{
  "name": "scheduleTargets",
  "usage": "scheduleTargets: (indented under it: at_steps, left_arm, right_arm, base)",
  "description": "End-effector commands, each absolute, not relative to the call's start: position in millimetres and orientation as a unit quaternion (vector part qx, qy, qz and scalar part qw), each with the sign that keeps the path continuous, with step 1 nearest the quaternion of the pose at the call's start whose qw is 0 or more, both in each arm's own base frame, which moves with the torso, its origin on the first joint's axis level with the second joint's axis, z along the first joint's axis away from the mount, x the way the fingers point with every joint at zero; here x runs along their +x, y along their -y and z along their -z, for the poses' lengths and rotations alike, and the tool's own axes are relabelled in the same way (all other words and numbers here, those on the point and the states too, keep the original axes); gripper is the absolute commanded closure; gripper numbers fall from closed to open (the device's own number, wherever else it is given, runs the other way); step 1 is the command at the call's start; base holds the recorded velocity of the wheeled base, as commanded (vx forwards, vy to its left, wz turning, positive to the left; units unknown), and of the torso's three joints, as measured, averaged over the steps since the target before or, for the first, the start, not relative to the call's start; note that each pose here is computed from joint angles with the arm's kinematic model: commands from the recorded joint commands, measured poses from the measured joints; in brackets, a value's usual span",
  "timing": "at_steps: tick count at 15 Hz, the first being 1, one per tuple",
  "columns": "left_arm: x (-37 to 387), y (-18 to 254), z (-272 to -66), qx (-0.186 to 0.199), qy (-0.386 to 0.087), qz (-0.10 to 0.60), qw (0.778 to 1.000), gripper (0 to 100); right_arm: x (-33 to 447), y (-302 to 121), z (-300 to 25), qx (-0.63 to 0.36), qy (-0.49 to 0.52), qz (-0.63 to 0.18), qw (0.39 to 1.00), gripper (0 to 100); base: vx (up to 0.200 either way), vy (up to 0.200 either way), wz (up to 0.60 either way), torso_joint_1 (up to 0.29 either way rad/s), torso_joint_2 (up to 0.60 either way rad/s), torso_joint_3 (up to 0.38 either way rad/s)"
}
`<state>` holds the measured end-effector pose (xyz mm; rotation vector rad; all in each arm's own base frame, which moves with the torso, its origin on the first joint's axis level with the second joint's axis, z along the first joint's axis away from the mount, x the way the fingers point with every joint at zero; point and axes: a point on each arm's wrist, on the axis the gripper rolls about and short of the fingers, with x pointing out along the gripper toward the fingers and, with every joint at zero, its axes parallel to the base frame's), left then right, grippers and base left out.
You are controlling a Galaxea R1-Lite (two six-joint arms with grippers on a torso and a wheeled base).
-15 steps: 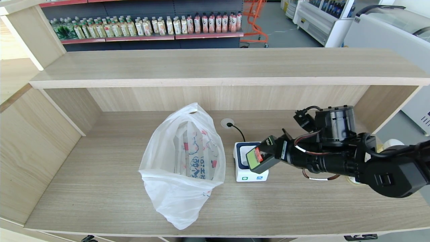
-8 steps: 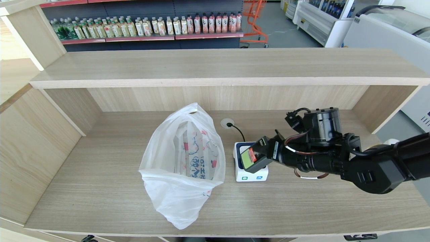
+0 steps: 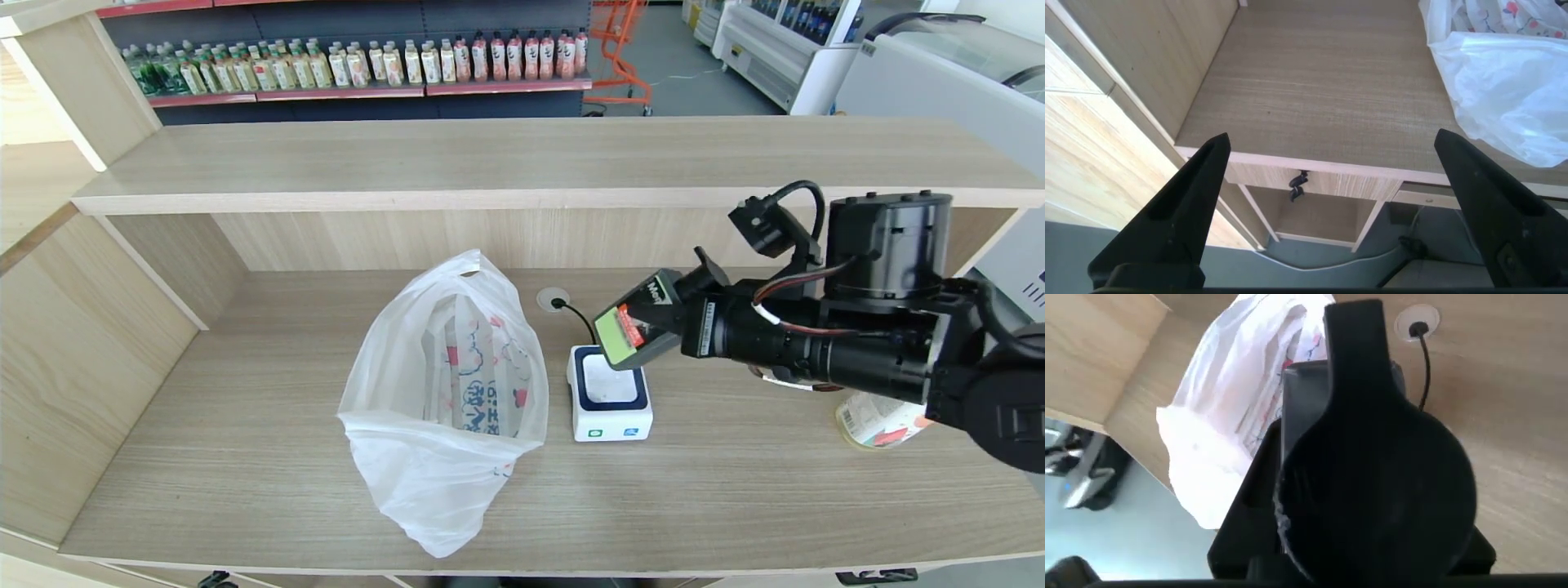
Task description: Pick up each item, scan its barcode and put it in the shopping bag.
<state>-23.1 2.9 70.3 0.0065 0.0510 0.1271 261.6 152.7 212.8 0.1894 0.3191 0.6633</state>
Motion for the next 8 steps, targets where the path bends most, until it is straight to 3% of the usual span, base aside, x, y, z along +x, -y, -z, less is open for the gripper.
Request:
scheduleTargets:
  at_steps: [1,3,8]
  left_arm:
    - [-23,-3,-70,0.003,-0.025,-0.064,0.998,0]
    - [-23,-3,-70,0.003,-0.025,-0.064,0.998,0]
    - [-23,-3,-70,0.003,-0.025,-0.064,0.998,0]
  right_arm:
    - [217,-131,-236,-0.015,-0.072,-0.347,0.935,100]
    - [200,-122,-226,-0.072,-0.064,-0.351,0.931,100]
    - [186,-119,-230,-0.077,-0.055,-0.318,0.943,100]
  base:
    - [0.000,0.000,0.00,0.000,0.00,0.000]
    - [0.000,0.000,0.00,0.000,0.00,0.000]
    - [0.000,0.000,0.00,0.000,0.00,0.000]
